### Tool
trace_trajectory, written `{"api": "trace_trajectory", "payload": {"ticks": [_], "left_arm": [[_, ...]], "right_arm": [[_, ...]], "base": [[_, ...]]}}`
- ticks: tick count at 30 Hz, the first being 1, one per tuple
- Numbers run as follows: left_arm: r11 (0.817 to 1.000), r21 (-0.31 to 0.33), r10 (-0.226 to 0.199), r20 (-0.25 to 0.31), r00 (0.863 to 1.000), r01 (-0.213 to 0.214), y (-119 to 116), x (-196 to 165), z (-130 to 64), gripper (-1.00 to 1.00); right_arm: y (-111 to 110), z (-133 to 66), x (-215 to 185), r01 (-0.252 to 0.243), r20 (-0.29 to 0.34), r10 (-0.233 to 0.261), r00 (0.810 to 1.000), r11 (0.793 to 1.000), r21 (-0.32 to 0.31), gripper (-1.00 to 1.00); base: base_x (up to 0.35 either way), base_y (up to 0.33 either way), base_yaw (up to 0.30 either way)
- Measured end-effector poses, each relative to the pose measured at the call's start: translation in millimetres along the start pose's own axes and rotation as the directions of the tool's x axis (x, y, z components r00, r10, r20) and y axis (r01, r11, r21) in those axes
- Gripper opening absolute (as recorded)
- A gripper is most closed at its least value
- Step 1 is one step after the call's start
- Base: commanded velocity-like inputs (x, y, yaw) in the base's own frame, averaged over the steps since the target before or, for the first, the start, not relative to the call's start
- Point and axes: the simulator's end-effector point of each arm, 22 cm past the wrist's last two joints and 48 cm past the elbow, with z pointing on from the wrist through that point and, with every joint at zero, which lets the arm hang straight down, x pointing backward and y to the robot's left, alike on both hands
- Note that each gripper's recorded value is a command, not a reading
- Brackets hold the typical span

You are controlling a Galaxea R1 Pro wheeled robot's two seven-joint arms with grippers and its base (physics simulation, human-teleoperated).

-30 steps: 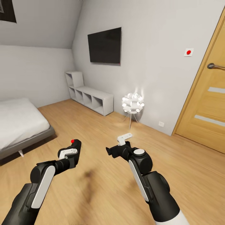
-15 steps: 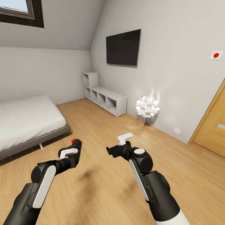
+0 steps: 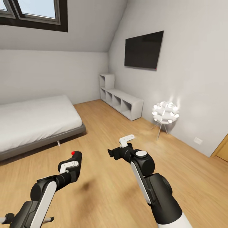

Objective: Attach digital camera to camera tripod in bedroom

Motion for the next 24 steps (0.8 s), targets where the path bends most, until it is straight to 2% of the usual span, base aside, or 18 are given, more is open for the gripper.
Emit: {"api": "trace_trajectory", "payload": {"ticks": [24], "left_arm": [[1.000,0.014,0.002,-0.012,1.000,-0.002,-18,-26,-30.1,-1.00]], "right_arm": [[1,-18.3,-43,0.004,-0.003,-0.004,1.000,1.000,-0.004,1.00]], "base": [[0.000,0.000,0.296]]}}
